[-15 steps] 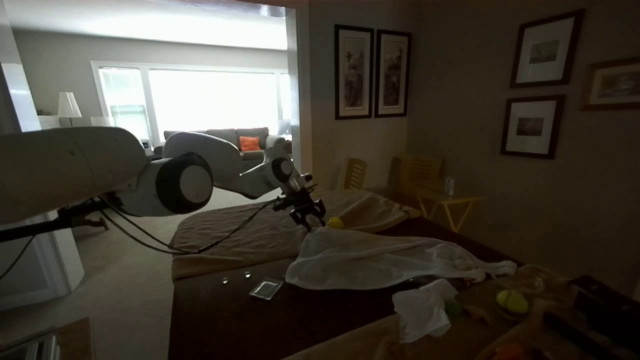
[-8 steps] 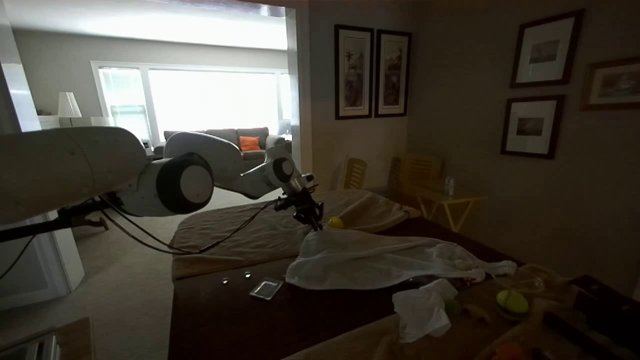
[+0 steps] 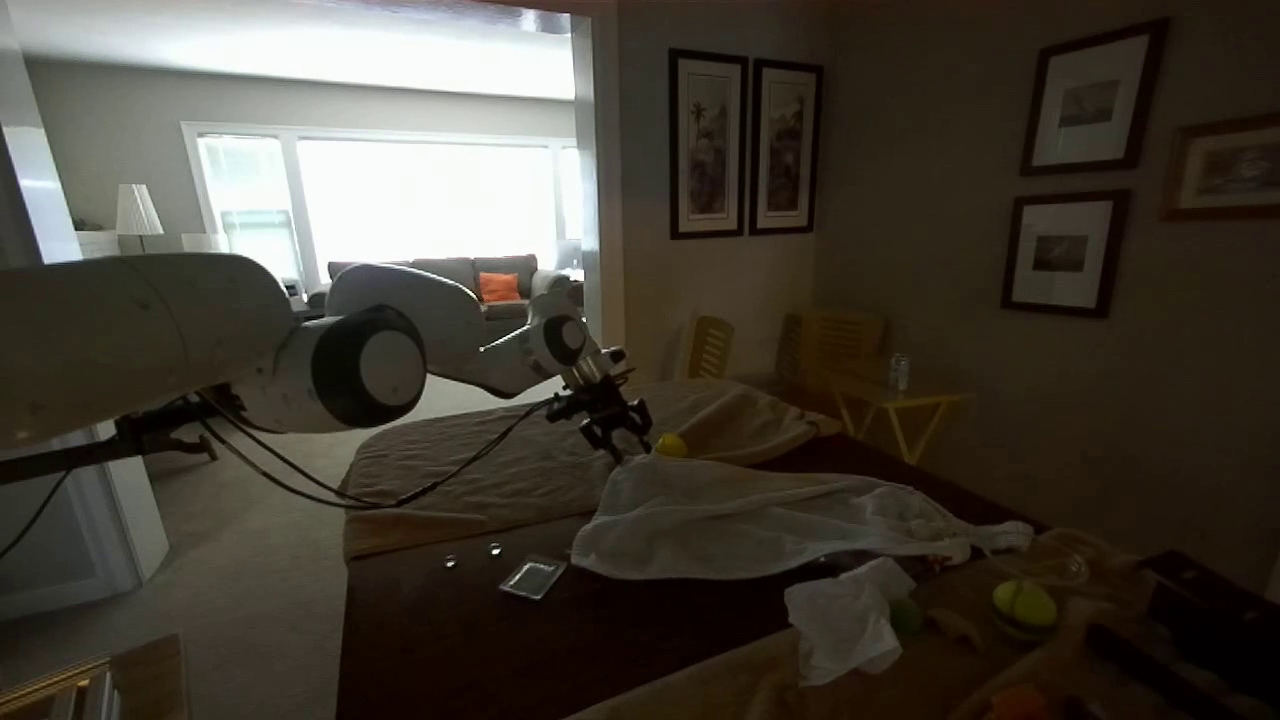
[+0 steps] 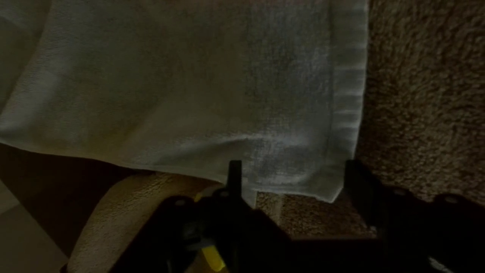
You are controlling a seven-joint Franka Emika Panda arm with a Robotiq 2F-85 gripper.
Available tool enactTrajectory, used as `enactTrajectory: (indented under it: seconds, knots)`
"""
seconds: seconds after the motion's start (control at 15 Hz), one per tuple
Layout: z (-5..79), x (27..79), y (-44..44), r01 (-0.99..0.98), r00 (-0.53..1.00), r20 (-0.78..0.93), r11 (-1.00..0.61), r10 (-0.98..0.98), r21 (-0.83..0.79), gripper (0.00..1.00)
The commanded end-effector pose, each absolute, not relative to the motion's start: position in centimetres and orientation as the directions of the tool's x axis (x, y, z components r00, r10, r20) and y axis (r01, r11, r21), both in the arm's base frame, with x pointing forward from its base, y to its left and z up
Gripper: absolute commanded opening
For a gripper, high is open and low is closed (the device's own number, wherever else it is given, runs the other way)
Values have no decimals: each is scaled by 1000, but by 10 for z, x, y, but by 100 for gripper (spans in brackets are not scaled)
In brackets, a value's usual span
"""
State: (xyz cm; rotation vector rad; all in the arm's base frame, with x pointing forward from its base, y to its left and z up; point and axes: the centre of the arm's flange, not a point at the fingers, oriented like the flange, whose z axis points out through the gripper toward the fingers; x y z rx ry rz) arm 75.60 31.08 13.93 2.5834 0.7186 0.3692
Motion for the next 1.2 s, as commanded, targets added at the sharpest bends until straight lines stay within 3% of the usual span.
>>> enactTrajectory:
  seconds: [0.0,1.13]
  knots:
    - [131,789,338,454,821,107,-756,560,471,99]
    - [126,795,311,436,863,-29,-715,504,547,100]
